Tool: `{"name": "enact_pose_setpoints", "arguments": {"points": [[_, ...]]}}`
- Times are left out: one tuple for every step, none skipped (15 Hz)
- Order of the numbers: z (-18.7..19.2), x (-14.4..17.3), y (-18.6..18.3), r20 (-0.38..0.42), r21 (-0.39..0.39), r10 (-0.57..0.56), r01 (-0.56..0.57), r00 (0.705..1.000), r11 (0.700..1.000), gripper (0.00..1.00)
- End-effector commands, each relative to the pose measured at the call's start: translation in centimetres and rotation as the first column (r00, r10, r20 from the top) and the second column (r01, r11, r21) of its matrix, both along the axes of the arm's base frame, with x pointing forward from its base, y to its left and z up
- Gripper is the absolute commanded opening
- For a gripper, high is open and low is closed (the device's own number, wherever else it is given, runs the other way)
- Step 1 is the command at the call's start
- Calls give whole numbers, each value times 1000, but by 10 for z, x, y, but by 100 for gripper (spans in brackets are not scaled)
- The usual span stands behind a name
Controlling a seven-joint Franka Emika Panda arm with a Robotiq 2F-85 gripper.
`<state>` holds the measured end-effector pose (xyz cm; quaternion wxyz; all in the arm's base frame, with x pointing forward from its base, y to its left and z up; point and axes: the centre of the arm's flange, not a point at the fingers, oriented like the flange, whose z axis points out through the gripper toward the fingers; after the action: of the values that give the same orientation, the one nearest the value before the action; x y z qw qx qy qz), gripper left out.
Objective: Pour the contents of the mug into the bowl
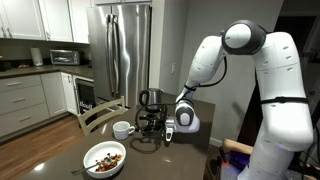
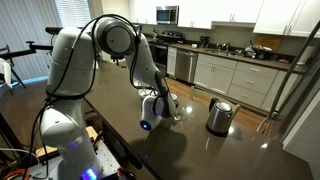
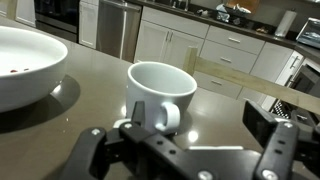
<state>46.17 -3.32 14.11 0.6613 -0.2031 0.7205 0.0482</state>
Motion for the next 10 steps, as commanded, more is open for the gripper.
{"name": "enact_pose_setpoints", "arguments": {"points": [[-2,0,1,-2,6,0,0,1000,1000,100],[-3,0,2,-3,8,1,-1,1000,1000,100],[-3,1,3,-3,9,3,-3,1000,1000,100],[-3,1,4,-3,10,4,-4,1000,1000,100],[-3,1,4,-3,10,5,-5,1000,1000,100],[-3,2,5,-3,16,7,-7,1000,1000,100],[-4,4,6,-1,20,9,-9,1000,1000,100],[-4,5,8,-1,23,12,-12,1000,1000,100],[-4,8,11,-1,21,20,-20,1000,1000,100],[-4,10,13,-2,20,26,-26,1000,999,100]]}}
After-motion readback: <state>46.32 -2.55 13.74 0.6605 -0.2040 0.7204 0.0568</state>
